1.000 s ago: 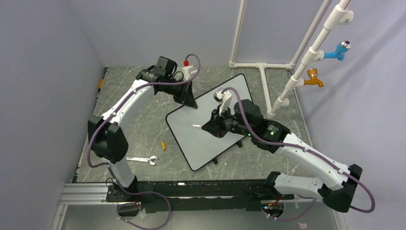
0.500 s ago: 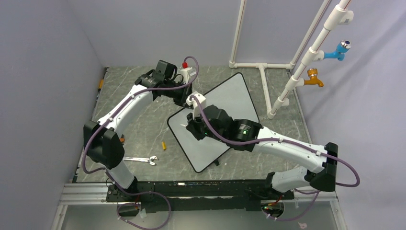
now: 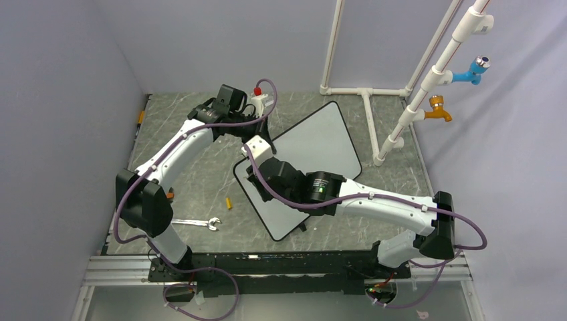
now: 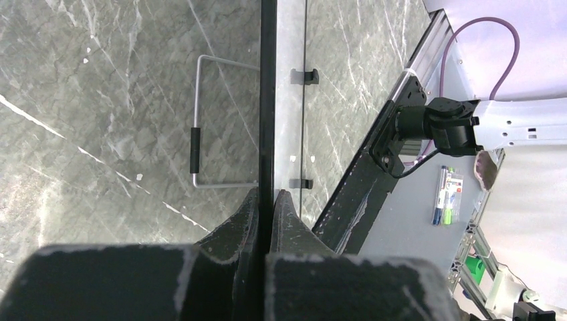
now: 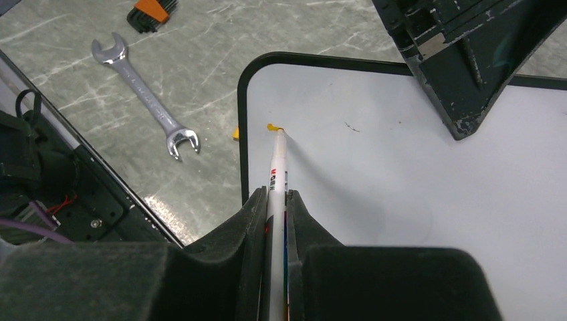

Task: Write a sentence on the whiteboard

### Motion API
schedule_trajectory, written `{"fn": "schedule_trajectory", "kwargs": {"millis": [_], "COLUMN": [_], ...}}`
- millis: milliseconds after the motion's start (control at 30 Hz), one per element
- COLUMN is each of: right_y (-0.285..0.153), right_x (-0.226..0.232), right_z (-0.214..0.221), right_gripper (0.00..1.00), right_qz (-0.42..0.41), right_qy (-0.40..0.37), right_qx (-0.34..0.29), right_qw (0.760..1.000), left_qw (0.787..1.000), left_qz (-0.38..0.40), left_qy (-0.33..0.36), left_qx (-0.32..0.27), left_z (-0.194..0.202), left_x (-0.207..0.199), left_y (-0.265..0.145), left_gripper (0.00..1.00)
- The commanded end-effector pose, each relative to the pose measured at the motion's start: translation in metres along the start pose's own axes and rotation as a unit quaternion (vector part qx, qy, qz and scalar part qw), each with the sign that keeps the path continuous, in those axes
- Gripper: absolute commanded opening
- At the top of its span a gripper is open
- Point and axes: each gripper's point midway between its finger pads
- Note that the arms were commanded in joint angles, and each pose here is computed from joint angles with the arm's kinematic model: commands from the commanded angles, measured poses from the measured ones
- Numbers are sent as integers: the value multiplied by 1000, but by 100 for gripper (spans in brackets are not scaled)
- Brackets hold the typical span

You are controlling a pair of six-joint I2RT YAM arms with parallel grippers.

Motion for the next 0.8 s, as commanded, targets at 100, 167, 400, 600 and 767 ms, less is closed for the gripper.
{"fn": "schedule_trajectory", "kwargs": {"millis": [100, 167, 400, 600, 767], "right_y": [-7, -8, -12, -18, -27], "right_x": [-9, -9, -7, -4, 3], "right_z": [-3, 4, 34, 36, 12], "right_gripper": [0, 0, 0, 0, 0], "right_qz": [23, 18, 6, 4, 0], "right_qy": [7, 6, 5, 5, 5], "right_qx": [-6, 3, 43, 48, 19], "right_qw": [1000, 1000, 999, 999, 1000], "left_qw": [993, 993, 993, 993, 993], "left_qz": [-107, -107, -108, -107, -107], "left_qy": [48, 49, 49, 49, 49], "left_qx": [-2, -2, -3, -3, -2], "left_z": [-2, -1, -2, -2, -2], "left_x": [36, 36, 36, 35, 35], "left_y": [-8, -7, -8, -8, -8], "left_gripper": [0, 0, 0, 0, 0]}}
Point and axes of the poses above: each gripper's point midway between its finger pads, its own y axis out along the fingers, its own x axis along the line the jaws close on, z = x × y, and after that the axes turned 12 degrees about y, right-handed
